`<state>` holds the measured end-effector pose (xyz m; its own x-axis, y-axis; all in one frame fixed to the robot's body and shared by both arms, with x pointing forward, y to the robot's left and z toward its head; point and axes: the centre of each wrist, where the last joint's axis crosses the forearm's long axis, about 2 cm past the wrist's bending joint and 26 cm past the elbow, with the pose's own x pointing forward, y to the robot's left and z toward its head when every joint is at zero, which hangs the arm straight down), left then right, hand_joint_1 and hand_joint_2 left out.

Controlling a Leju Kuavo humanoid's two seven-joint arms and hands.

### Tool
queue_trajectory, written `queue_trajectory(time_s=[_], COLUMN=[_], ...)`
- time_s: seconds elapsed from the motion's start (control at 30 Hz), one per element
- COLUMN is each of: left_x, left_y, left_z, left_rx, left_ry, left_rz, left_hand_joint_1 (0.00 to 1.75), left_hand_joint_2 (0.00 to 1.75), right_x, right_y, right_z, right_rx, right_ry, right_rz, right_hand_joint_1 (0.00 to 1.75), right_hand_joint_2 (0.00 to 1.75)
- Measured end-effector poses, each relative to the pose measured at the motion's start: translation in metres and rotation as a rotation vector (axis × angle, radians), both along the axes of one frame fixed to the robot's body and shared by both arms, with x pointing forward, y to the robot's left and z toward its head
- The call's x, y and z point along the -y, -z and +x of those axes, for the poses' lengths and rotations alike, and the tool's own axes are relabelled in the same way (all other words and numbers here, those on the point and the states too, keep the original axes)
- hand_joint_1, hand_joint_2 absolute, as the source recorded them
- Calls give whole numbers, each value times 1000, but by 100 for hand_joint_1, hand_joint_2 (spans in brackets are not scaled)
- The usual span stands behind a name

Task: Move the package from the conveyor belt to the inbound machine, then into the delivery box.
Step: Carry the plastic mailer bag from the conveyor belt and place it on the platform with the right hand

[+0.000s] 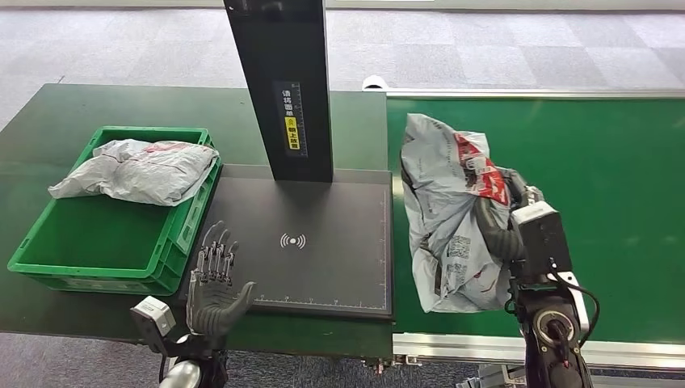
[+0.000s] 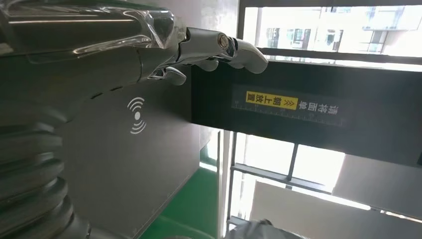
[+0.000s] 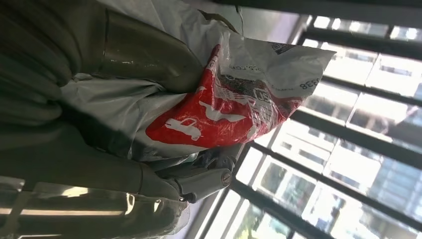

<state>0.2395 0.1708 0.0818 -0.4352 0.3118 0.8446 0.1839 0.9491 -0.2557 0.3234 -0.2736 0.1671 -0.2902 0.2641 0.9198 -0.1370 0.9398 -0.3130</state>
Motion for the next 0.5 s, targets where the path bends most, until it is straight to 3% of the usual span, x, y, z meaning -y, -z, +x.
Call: queue_trajectory(time_s=[0.17,0.37,0.5], left_x=[-8,-13,-24], left_y=[-7,-8,-14], left_z=[9,11,17], left_rx=[25,27,33], left_ry=[-43,-71,-144], left_rz=[1,5,19], left_hand_joint_1=[0,0,0], left_hand_joint_2=[175,175,175], right_x=[-29,-43,-68], right_y=[15,23,24], right_z=[32,44,53], right_rx=[-131,-203,-261], right_ry=[-126,-170,-214], right_rz=[5,-7,-45], right_hand_joint_1=[175,175,175], right_hand_joint_2=[175,175,175])
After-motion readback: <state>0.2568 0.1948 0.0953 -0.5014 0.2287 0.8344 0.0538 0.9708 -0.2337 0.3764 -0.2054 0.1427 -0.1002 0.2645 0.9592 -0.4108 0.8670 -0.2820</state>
